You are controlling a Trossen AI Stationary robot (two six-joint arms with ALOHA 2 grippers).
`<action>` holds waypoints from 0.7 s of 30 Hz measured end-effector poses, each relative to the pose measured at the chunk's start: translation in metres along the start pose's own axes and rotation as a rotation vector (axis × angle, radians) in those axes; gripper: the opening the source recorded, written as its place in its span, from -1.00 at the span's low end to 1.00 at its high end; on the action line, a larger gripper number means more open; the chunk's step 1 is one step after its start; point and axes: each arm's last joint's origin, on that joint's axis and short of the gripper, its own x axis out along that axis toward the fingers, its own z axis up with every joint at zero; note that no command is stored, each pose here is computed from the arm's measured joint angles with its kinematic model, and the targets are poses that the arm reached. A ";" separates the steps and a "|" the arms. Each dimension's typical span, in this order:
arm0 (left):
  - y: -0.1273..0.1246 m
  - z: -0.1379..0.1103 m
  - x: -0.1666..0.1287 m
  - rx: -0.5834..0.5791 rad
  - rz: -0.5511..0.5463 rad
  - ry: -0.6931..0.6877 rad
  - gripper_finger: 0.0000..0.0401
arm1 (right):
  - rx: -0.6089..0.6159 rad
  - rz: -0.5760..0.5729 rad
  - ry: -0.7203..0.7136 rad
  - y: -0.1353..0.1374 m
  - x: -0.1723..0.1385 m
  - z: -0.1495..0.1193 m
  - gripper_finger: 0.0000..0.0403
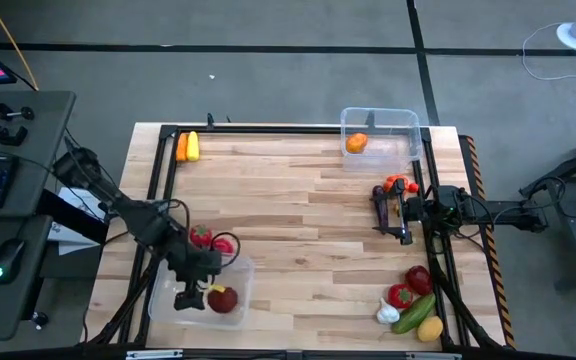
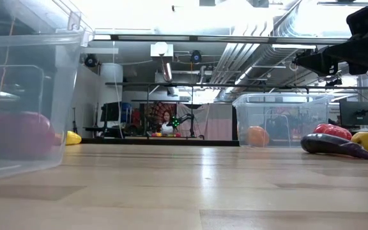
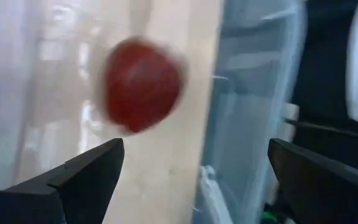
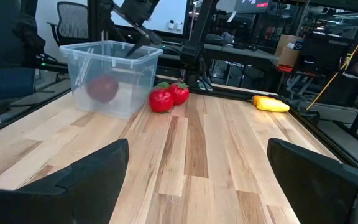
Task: Sort produce into baskets
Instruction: Put the yellow corn into the bottom transparent bin
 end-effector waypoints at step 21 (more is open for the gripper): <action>0.094 0.087 -0.162 0.103 0.244 -1.215 0.93 | 0.000 0.000 0.000 0.000 0.000 0.000 0.88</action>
